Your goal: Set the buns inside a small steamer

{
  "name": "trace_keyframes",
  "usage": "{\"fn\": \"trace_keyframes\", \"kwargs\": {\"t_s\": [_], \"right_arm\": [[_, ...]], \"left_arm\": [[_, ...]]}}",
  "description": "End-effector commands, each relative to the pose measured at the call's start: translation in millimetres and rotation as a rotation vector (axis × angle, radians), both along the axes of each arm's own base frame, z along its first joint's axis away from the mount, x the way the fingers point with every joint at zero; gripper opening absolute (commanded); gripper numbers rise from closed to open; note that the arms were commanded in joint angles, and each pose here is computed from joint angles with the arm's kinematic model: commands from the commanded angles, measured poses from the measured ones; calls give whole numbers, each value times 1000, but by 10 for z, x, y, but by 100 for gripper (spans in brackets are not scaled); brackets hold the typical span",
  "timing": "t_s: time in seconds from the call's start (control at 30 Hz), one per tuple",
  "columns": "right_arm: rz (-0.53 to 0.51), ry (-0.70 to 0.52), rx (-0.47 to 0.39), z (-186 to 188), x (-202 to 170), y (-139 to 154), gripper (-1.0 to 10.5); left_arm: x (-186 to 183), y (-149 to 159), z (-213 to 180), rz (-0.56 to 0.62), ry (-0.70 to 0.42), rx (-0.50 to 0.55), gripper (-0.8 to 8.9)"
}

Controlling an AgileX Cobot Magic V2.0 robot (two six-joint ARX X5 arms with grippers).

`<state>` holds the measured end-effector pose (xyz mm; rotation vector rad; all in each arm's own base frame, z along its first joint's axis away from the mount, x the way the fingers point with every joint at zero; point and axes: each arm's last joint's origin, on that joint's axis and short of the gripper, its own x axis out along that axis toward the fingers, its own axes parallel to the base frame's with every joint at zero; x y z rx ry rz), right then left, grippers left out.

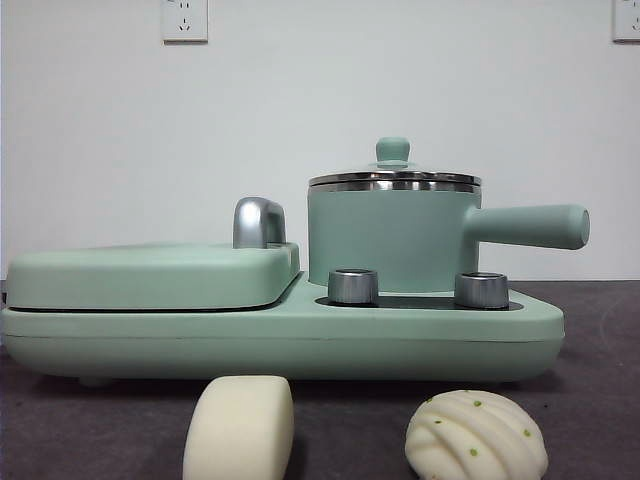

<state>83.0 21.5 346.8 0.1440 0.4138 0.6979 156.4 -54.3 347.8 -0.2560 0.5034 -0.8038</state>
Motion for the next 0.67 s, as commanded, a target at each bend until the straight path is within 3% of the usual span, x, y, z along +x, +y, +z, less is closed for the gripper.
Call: {"fn": "trace_keyframes", "kwargs": {"t_s": [0.03, 0.27, 0.4, 0.53, 0.67], "right_arm": [[35, -40, -24, 39, -8, 6, 14], [27, -36, -26, 36, -10, 4, 15], [27, -25, -26, 27, -14, 3, 32], [27, -21, -26, 24, -15, 3, 308], [26, -20, -25, 24, -15, 3, 462]], "left_arm": [[38, -60, 126, -64, -47, 26, 8], [71, -127, 161, -99, -67, 29, 27], [70, -127, 159, -99, -65, 30, 234], [70, -127, 159, -99, -64, 30, 494], [71, -127, 159, -99, -65, 29, 530]]}}
